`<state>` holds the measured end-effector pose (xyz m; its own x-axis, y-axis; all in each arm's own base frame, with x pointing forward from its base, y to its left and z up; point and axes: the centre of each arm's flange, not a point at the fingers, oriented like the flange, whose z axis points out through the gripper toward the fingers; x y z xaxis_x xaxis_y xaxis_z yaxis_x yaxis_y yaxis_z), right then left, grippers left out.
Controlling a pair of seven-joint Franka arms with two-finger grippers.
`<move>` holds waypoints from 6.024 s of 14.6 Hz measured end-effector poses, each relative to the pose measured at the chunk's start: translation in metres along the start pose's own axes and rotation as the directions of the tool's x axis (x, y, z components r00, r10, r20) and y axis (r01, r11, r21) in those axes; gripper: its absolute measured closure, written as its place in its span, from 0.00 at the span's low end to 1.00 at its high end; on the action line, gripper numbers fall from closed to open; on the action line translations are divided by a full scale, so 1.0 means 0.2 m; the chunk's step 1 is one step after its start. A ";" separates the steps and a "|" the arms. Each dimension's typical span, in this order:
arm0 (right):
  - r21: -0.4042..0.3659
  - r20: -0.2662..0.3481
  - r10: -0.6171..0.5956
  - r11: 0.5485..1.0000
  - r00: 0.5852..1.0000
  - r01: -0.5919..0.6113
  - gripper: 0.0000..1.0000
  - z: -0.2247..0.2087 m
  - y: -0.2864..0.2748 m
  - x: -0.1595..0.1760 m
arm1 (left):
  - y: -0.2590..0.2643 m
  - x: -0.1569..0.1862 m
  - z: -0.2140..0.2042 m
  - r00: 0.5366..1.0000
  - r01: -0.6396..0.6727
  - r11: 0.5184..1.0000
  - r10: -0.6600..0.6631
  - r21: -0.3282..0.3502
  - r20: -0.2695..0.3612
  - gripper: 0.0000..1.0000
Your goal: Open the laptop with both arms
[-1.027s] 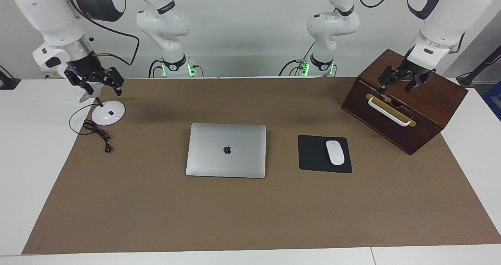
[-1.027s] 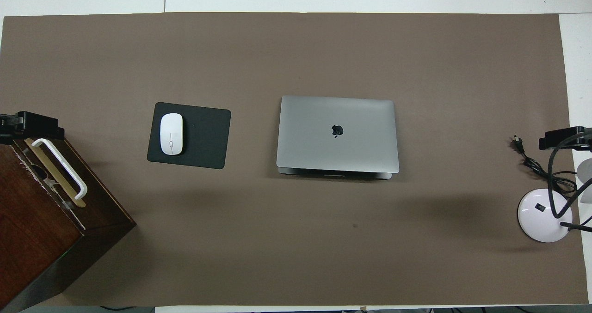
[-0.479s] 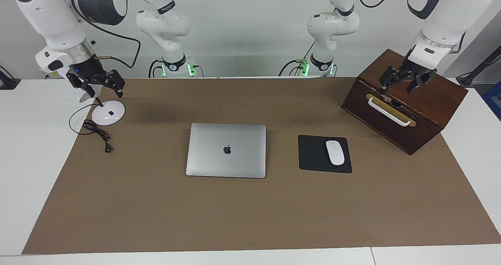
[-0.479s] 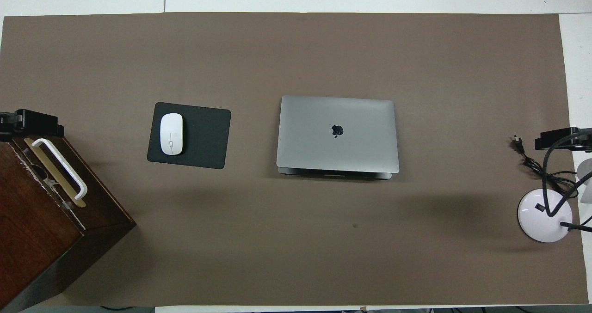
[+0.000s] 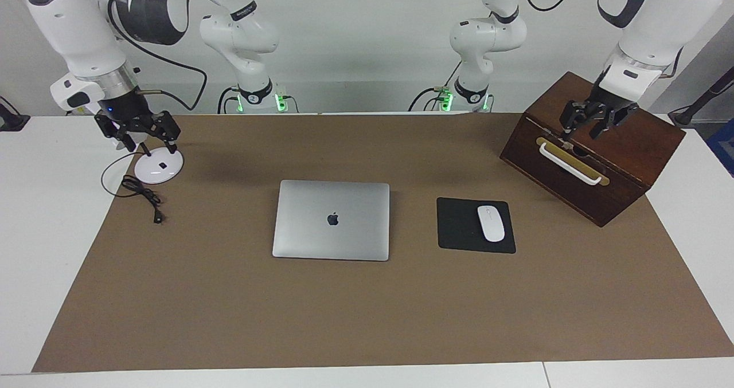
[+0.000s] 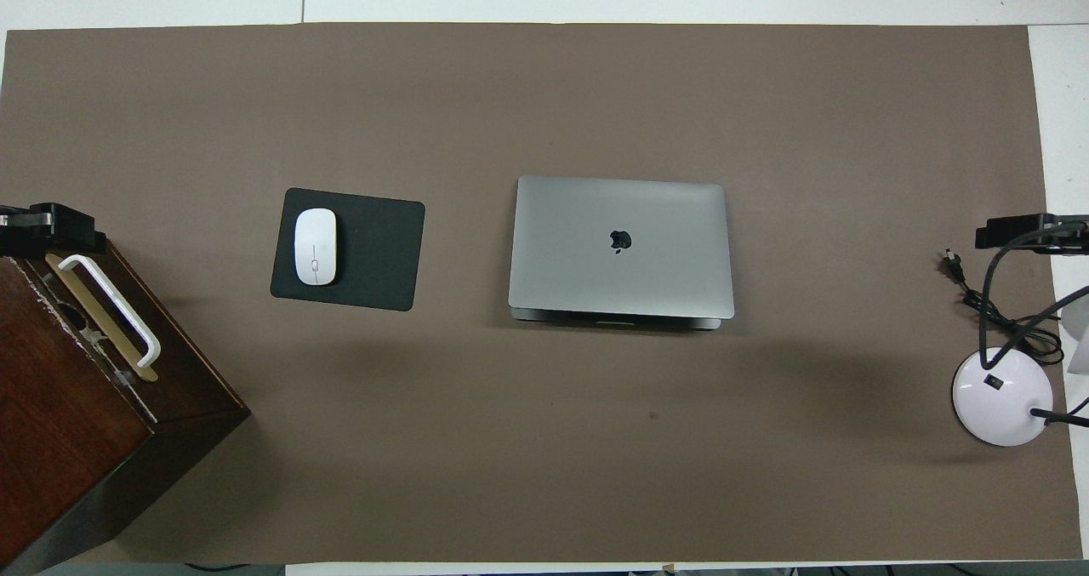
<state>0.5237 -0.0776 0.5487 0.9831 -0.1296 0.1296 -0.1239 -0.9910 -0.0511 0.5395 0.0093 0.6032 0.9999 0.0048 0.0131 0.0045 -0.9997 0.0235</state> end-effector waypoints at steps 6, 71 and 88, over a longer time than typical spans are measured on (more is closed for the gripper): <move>0.190 -0.130 0.194 0.967 0.972 -0.168 0.02 0.29 -0.47 -0.05 | 0.00 0.00 0.00 1.000 0.005 1.000 -0.005 0.000 -0.003 0.99; 0.440 -0.035 0.574 0.744 0.818 -0.503 0.00 1.11 -1.54 -0.96 | 1.51 -0.87 1.59 0.765 -0.389 0.900 0.196 -0.198 -0.613 0.99; 0.468 -0.069 0.639 0.699 0.766 -0.540 0.01 1.10 -1.44 -0.80 | 1.65 -0.86 1.60 0.692 -0.519 0.846 0.330 -0.124 -0.642 0.99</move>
<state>0.4324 0.2367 0.3256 0.6651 -0.7345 0.1346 -0.5547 -0.6066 -0.5695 0.3732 -0.3288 0.2881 0.6848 -0.3119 0.6587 -0.5166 -0.8452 0.1369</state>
